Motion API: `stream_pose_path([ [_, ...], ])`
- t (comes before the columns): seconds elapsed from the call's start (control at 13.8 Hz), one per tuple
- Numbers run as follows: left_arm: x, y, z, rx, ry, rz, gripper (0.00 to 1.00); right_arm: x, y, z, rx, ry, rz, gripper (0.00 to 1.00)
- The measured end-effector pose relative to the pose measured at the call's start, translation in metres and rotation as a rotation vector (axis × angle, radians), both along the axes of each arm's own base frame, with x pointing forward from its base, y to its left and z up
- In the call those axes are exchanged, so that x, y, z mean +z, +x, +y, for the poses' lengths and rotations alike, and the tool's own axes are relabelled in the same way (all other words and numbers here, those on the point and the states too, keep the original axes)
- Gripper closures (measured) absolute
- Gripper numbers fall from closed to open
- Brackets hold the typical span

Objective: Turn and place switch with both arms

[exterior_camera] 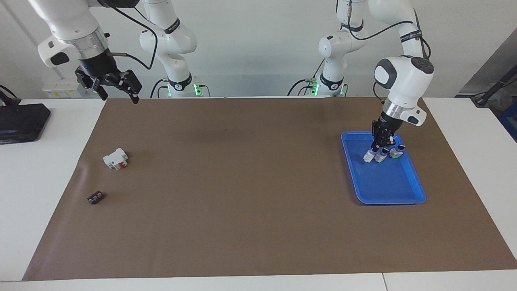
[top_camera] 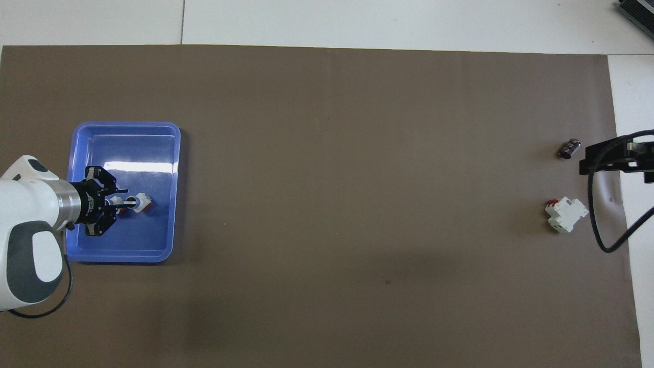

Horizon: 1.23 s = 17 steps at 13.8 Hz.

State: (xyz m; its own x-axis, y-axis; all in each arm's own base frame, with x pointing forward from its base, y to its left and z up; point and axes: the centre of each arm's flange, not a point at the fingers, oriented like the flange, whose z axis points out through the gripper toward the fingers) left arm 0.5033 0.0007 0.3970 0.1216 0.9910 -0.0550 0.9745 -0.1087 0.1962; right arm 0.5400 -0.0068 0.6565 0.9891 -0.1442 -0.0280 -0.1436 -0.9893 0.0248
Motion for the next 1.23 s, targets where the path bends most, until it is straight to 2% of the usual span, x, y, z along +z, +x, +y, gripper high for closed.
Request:
stream_pose_path([
  [0.07, 0.006, 0.003, -0.002, -0.022, 0.007, -0.014, 0.48, -0.005, 0.000, 0.000, 0.001, -0.005, 0.010, 0.00],
  [0.14, 0.015, 0.009, -0.003, -0.038, 0.016, -0.032, 0.45, -0.010, 0.000, 0.000, 0.001, -0.006, 0.020, 0.00],
  [0.43, 0.063, 0.048, -0.025, -0.163, 0.072, -0.119, 0.46, -0.020, 0.000, 0.000, 0.002, -0.007, 0.035, 0.00],
  [0.58, 0.084, 0.070, -0.047, -0.301, 0.095, -0.150, 0.47, -0.019, 0.000, 0.001, 0.003, -0.007, 0.034, 0.00],
  [0.72, 0.097, 0.084, -0.069, -0.499, 0.124, -0.168, 0.49, -0.018, -0.002, 0.001, 0.002, -0.007, 0.033, 0.00],
  [0.87, 0.104, 0.090, -0.085, -0.756, 0.170, -0.166, 0.53, -0.019, -0.002, 0.001, -0.005, -0.007, 0.036, 0.00],
  [1.08, 0.129, 0.096, -0.085, -1.082, 0.232, -0.152, 0.53, -0.021, -0.002, 0.000, -0.007, -0.007, 0.039, 0.00],
  [1.23, 0.157, 0.099, -0.078, -1.261, 0.282, -0.075, 0.53, -0.021, -0.002, 0.000, -0.008, -0.007, 0.039, 0.00],
])
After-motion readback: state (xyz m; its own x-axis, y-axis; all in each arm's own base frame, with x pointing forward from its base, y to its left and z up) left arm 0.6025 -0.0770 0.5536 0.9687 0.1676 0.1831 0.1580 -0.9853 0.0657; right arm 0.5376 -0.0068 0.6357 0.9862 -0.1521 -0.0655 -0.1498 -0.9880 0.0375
